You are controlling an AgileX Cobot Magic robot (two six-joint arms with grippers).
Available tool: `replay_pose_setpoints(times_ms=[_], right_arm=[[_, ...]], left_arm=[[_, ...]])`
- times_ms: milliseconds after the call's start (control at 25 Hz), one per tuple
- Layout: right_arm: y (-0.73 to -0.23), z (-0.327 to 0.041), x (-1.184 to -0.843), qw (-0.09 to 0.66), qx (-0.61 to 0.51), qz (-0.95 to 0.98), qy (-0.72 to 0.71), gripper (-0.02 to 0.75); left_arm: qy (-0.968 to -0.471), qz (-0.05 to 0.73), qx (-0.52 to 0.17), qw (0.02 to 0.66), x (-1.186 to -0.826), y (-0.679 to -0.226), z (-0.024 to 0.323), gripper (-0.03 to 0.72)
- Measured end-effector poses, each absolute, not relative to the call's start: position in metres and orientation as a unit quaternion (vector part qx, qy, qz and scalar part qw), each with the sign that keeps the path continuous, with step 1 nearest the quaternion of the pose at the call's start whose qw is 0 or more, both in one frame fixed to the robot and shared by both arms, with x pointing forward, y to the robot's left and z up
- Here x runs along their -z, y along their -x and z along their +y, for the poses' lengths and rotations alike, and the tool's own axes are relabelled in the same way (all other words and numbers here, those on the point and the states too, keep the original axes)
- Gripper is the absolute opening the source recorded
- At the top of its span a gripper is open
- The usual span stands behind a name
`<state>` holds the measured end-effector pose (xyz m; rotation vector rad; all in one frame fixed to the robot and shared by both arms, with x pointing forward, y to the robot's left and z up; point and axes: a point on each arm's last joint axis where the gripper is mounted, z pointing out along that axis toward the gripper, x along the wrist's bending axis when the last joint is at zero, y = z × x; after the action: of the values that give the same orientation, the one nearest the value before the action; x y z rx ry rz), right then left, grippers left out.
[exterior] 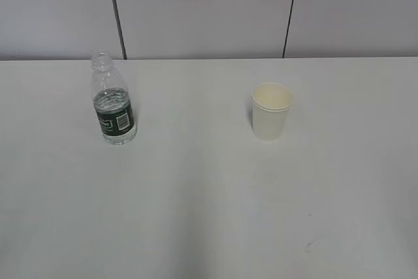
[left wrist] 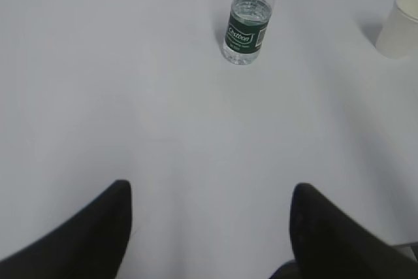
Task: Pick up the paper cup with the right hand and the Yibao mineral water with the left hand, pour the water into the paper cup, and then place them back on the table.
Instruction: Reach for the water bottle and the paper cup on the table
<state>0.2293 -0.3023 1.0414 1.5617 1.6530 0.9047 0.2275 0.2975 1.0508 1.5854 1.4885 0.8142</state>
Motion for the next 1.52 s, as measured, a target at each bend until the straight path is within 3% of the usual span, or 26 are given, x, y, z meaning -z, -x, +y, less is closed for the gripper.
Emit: replay_pose_setpoints(times_ms=[880,1080,1200,1520], right_arm=[[-0.229,-0.302,-1.043,0.342,-0.348,0.634,-0.599,0.501],[-0.233,-0.303,-1.066,0.409,-0.41,0.593,-0.559,0.501],[-0.237,-0.304,-1.077,0.445,-0.436,0.571,-0.535,0.501],[-0.303,-0.3,-1.093,0.454,-0.412,0.59,-0.525,0.501]], left_arm=[[-0.626,0.588,-0.322,0.399,-1.051,-0.227,0.297,0.468],[-0.576,0.544,-0.388,0.471,-1.078,-0.229,0.298,0.468],[-0.553,0.525,-0.414,0.497,-1.091,-0.239,0.298,0.468],[-0.56,0.523,-0.421,0.485,-1.106,-0.298,0.294,0.468]])
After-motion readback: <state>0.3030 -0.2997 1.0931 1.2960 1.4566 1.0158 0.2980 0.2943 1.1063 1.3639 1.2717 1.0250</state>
